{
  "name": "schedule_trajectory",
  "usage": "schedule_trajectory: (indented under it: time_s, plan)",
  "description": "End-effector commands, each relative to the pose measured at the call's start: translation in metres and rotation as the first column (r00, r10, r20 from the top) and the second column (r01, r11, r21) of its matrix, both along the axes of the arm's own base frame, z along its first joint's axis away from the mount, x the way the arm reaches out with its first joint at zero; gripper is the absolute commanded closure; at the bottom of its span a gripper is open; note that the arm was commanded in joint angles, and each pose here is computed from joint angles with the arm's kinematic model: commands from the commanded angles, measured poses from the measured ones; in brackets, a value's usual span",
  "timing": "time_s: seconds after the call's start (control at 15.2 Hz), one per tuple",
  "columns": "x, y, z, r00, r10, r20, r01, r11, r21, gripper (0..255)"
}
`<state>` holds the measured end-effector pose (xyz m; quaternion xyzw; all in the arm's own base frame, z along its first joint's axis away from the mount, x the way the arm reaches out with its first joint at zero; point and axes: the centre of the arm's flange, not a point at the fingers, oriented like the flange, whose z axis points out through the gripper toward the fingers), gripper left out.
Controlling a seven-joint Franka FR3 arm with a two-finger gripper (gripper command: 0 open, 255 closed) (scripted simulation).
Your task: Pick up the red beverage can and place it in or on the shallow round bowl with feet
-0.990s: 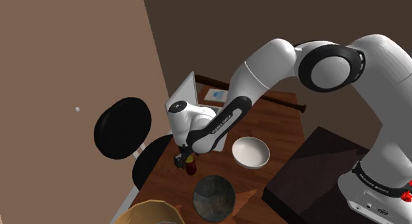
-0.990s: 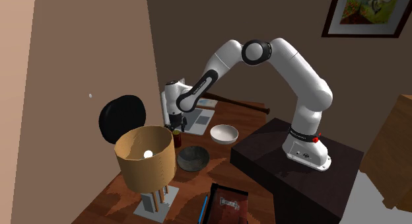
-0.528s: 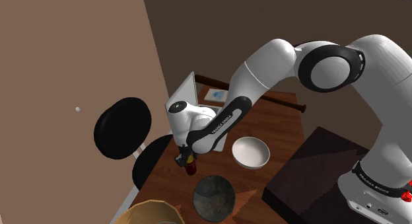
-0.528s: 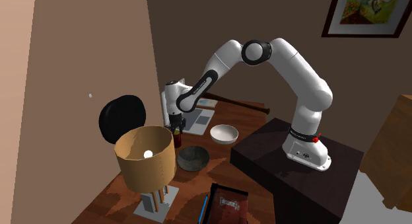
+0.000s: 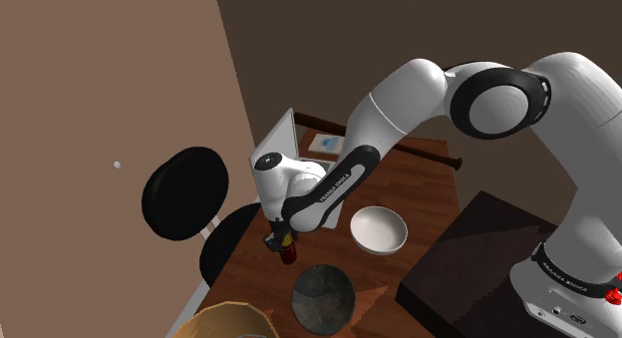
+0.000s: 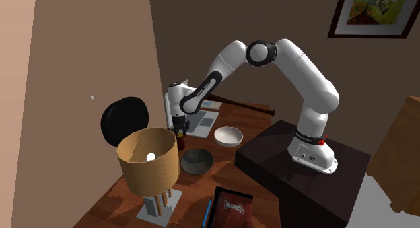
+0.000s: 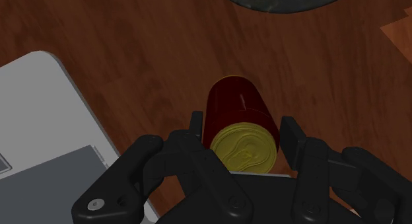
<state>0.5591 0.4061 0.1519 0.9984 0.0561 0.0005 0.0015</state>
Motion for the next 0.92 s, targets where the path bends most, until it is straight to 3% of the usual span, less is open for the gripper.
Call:
schedule_trajectory:
  time_s: [0.0, 0.86]
  plan:
    - [0.0, 0.0, 0.005, 1.0, 0.0, -0.001, 0.0, 1.0, -0.001, 255]
    - [0.0, 0.0, 0.073, 1.0, 0.0, -0.001, 0.0, 1.0, 0.0, 255]
